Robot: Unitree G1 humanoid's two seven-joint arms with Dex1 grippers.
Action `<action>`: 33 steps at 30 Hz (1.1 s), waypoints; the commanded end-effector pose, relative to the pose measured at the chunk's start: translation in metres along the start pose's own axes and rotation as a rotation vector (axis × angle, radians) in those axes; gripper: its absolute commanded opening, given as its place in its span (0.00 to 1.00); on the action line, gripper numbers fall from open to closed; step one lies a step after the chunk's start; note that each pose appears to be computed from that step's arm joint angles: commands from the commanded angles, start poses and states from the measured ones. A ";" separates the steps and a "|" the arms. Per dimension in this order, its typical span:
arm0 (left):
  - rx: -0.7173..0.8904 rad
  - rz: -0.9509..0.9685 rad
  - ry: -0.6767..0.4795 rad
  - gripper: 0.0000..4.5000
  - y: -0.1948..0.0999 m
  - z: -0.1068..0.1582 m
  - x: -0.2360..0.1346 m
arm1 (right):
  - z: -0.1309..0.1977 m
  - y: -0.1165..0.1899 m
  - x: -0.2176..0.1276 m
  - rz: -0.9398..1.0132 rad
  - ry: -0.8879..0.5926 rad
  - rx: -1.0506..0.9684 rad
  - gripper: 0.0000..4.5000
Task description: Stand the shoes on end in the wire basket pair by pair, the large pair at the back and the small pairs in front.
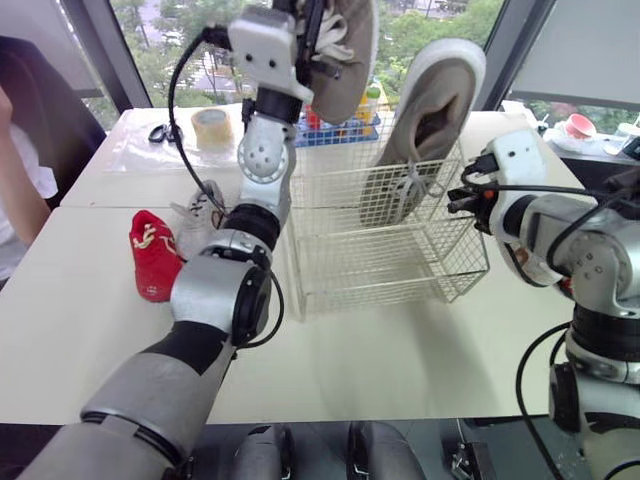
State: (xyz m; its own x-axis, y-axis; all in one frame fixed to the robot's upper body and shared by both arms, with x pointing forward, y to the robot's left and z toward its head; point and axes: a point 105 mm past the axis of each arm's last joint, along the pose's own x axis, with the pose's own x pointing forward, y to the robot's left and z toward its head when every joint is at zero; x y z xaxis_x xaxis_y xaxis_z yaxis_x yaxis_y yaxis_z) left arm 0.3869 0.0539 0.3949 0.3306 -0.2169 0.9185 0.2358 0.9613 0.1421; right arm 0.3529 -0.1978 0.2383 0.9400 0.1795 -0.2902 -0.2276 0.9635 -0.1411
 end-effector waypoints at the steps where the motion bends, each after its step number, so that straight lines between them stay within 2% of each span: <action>1: 0.010 0.013 -0.032 0.10 -0.003 0.004 -0.008 | 0.012 0.025 -0.007 0.039 -0.055 -0.017 0.01; 14: 0.015 0.031 0.035 0.10 -0.007 -0.011 -0.035 | 0.007 0.052 0.000 0.032 -0.054 0.163 0.01; 17: 0.001 0.016 0.060 0.10 -0.014 -0.016 -0.041 | 0.005 0.052 0.000 0.034 -0.050 0.152 0.21; 24: -0.012 0.003 0.032 0.10 -0.019 -0.003 -0.034 | 0.011 0.043 -0.005 0.026 -0.051 0.086 0.99; 30: -0.005 0.003 0.017 0.10 -0.018 0.014 -0.030 | 0.017 0.032 -0.011 0.012 -0.049 0.020 1.00; 33: -0.012 0.013 0.015 0.10 -0.016 0.023 -0.028 | 0.019 0.016 -0.019 -0.021 -0.038 -0.029 1.00</action>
State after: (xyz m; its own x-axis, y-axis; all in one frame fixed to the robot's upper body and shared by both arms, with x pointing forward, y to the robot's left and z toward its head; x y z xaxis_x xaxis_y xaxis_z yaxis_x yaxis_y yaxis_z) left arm 0.3619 0.0506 0.3654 0.3753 -0.2078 0.9033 0.2323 0.9645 0.1253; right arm 0.3403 -0.1784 0.2428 0.9405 0.1660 -0.2965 -0.2171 0.9648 -0.1483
